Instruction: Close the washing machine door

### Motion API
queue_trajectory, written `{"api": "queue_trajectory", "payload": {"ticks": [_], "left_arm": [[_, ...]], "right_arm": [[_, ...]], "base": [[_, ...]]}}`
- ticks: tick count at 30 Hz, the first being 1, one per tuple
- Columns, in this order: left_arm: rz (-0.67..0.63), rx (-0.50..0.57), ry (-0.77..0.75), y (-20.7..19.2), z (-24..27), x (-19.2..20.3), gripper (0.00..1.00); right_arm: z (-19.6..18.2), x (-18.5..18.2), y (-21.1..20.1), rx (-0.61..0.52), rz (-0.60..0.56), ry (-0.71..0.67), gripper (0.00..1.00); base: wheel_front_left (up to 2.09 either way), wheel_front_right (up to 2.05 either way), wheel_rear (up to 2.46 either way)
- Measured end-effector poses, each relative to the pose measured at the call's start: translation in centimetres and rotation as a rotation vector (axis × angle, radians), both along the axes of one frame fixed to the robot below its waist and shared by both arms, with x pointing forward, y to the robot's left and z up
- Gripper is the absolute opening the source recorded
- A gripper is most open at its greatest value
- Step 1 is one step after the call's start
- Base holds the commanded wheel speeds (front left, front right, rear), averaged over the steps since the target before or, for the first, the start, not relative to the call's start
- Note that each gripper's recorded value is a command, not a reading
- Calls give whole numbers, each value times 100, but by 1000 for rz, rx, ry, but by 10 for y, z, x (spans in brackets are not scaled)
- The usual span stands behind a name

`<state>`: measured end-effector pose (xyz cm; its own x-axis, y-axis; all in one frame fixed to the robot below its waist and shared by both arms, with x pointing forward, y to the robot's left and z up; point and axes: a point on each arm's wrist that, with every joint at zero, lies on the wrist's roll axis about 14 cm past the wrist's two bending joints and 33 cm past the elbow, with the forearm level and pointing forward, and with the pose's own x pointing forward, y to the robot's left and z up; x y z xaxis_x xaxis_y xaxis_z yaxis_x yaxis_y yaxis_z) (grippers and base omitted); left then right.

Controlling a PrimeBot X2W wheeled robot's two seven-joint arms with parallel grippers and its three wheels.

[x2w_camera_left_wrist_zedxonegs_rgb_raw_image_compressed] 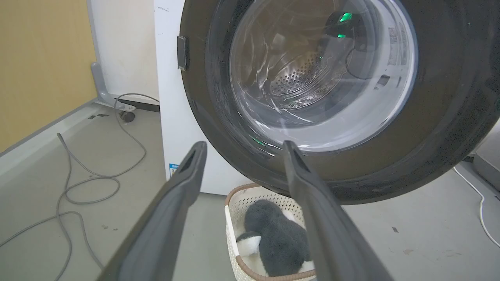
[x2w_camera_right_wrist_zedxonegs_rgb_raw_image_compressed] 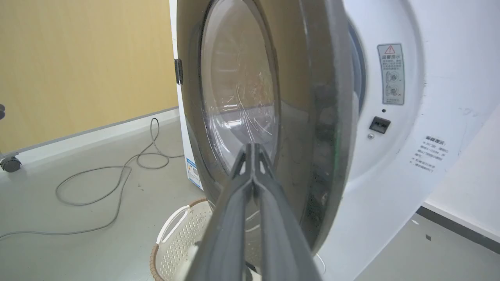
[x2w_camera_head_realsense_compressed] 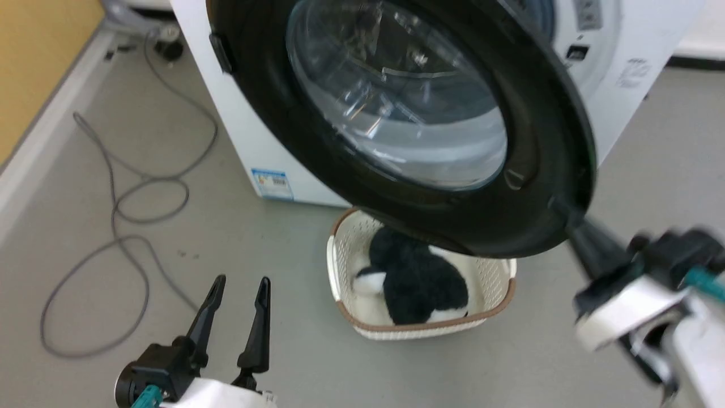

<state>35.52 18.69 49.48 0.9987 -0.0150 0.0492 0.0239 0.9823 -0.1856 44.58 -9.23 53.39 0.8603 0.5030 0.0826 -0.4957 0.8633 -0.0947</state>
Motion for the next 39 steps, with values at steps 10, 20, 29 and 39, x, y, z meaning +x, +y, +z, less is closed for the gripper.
{"api": "queue_trajectory", "payload": {"ticks": [10, 20, 29, 39], "left_arm": [[0, 14, 63, 0, -21, 17, 100], [0, 24, 76, 2, -29, 36, 100], [4, 34, 95, 5, -38, 46, 100], [13, 36, 115, 7, -44, 47, 100]], "right_arm": [[-6, 74, -12, 21, -25, 76, 0], [-23, 127, -17, 26, -39, 166, 0], [-36, 170, -24, 36, -83, 231, 0], [-42, 203, -30, 14, -141, 255, 0]], "base": [[0, 0, 0], [0, 0, 0], [0, 0, 0], [0, 0, 0]]}}
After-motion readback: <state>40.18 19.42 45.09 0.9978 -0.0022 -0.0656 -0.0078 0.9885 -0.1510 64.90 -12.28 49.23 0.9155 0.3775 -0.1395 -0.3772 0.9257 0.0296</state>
